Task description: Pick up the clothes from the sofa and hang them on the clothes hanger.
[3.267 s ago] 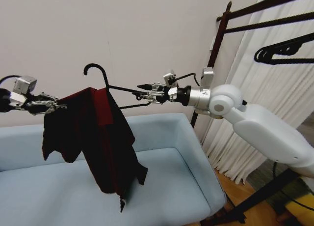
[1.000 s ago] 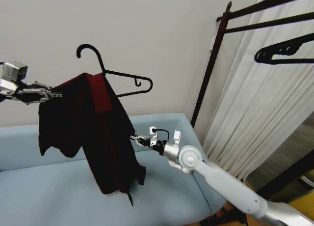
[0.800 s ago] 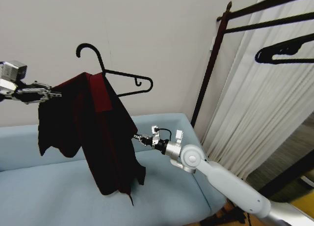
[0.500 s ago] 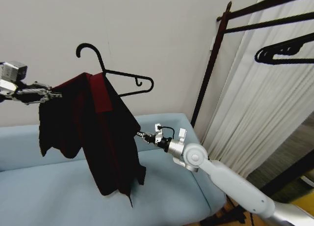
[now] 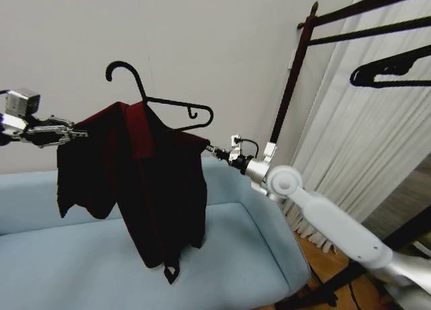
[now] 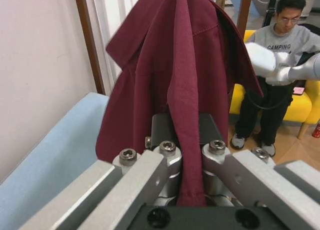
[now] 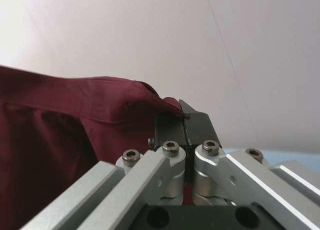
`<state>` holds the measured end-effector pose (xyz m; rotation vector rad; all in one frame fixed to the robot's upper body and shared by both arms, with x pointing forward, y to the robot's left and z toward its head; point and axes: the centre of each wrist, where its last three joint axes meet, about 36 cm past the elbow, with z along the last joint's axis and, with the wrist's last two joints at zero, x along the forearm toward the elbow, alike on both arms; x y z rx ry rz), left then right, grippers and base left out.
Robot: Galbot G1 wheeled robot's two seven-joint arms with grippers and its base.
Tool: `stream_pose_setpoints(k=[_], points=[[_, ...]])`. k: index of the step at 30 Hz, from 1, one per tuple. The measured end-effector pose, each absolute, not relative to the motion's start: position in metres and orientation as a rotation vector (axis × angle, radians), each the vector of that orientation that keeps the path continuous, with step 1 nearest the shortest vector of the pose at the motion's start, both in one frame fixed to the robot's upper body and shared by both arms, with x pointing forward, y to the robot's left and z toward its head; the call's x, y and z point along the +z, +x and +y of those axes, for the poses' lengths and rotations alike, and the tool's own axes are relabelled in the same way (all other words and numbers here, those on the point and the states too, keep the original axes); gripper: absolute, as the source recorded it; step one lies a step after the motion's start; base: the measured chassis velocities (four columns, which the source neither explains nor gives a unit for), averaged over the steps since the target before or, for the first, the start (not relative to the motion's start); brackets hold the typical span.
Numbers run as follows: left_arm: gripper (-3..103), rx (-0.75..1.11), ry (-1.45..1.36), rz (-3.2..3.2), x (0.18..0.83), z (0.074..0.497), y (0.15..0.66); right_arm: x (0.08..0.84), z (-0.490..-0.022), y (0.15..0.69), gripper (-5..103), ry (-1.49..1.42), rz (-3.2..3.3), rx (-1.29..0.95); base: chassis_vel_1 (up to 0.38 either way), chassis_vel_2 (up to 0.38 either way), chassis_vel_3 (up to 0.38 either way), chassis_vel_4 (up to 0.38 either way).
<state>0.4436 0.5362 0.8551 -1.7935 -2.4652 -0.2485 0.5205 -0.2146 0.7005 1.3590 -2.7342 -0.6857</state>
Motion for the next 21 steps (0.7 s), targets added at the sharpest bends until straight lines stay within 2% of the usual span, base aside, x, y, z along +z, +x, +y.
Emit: stream_pose_setpoints(k=[10,21], points=[[2,-0.267,-1.723,-2.511,0.843,0.53,0.442,0.748,-0.225,0.525,0,1.381,-2.882,-0.508,0.0,0.0,0.0,0.0],[2,-0.268,-1.644,-2.553,0.831,0.525,0.442,0.763,-0.227,0.523,0,1.378,-2.993,-0.361,0.0,0.0,0.0,0.0]])
